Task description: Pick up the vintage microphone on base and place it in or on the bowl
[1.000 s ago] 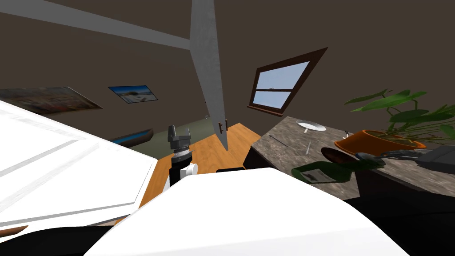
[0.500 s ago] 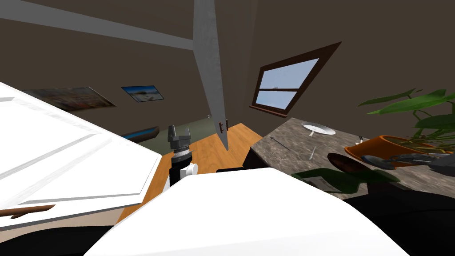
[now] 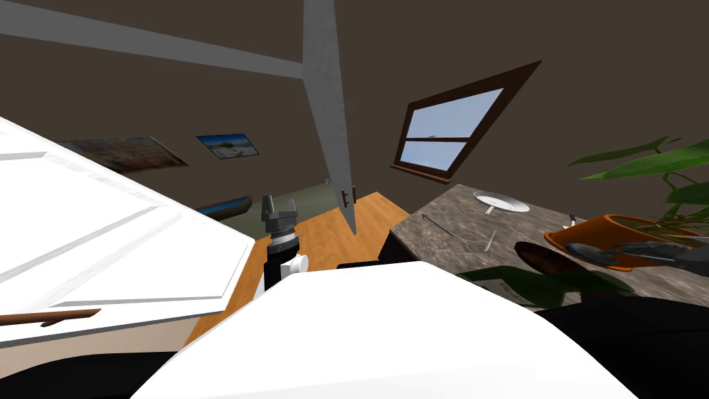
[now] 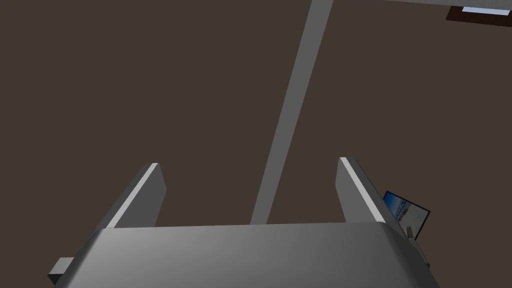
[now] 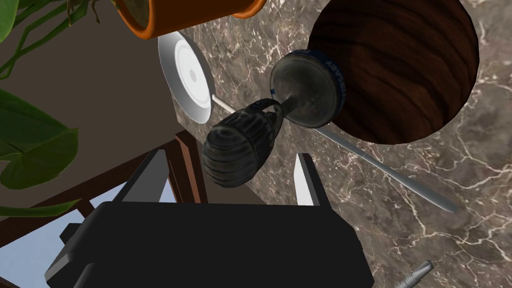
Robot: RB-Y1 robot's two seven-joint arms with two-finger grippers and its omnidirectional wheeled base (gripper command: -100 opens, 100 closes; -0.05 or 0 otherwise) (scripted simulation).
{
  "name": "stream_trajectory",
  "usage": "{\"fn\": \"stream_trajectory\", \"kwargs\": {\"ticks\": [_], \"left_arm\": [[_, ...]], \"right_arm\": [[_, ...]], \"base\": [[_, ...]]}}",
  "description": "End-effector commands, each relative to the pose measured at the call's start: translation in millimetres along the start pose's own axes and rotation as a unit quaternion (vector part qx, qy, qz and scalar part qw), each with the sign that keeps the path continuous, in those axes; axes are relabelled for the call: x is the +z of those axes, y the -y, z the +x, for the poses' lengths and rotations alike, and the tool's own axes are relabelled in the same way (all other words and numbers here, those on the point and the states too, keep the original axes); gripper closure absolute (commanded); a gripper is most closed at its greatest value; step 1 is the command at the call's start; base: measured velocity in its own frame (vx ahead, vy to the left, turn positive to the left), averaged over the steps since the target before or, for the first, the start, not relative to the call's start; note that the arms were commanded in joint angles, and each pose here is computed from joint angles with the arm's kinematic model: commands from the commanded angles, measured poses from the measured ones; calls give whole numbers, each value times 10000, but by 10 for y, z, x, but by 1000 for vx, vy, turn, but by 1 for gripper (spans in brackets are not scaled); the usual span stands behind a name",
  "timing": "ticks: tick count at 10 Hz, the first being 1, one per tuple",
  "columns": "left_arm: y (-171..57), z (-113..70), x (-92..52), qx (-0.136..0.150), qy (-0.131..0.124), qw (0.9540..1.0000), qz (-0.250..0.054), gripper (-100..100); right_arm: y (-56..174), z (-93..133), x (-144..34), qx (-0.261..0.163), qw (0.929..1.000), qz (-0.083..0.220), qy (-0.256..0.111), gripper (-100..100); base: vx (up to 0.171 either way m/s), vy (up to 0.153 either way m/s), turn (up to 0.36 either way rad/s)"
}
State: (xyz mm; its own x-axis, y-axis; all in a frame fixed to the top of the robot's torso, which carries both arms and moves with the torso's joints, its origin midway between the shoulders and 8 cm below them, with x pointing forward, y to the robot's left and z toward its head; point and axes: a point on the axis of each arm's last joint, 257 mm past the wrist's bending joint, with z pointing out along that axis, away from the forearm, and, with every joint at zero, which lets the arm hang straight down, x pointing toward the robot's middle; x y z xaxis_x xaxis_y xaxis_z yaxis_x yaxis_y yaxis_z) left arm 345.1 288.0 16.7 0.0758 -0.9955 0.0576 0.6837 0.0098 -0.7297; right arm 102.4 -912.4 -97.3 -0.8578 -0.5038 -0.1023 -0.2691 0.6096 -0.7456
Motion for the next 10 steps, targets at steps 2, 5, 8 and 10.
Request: {"fn": "stream_trajectory", "kwargs": {"ticks": [2, 5, 8, 10], "left_arm": [[0, 0, 0, 0, 0, 10000, 0, 0], [0, 0, 0, 0, 0, 10000, 0, 0], [0, 0, 0, 0, 0, 10000, 0, 0], [0, 0, 0, 0, 0, 10000, 0, 0]], "right_arm": [[0, 0, 0, 0, 10000, 0, 0, -100], [0, 0, 0, 0, 10000, 0, 0, 0], [125, -27, -146, -138, 9998, -125, -53, -100], [192, -122, -132, -50, 10000, -25, 64, -100]], "base": [[0, 0, 0], [0, 0, 0], [17, -10, -58], [5, -3, 6]]}}
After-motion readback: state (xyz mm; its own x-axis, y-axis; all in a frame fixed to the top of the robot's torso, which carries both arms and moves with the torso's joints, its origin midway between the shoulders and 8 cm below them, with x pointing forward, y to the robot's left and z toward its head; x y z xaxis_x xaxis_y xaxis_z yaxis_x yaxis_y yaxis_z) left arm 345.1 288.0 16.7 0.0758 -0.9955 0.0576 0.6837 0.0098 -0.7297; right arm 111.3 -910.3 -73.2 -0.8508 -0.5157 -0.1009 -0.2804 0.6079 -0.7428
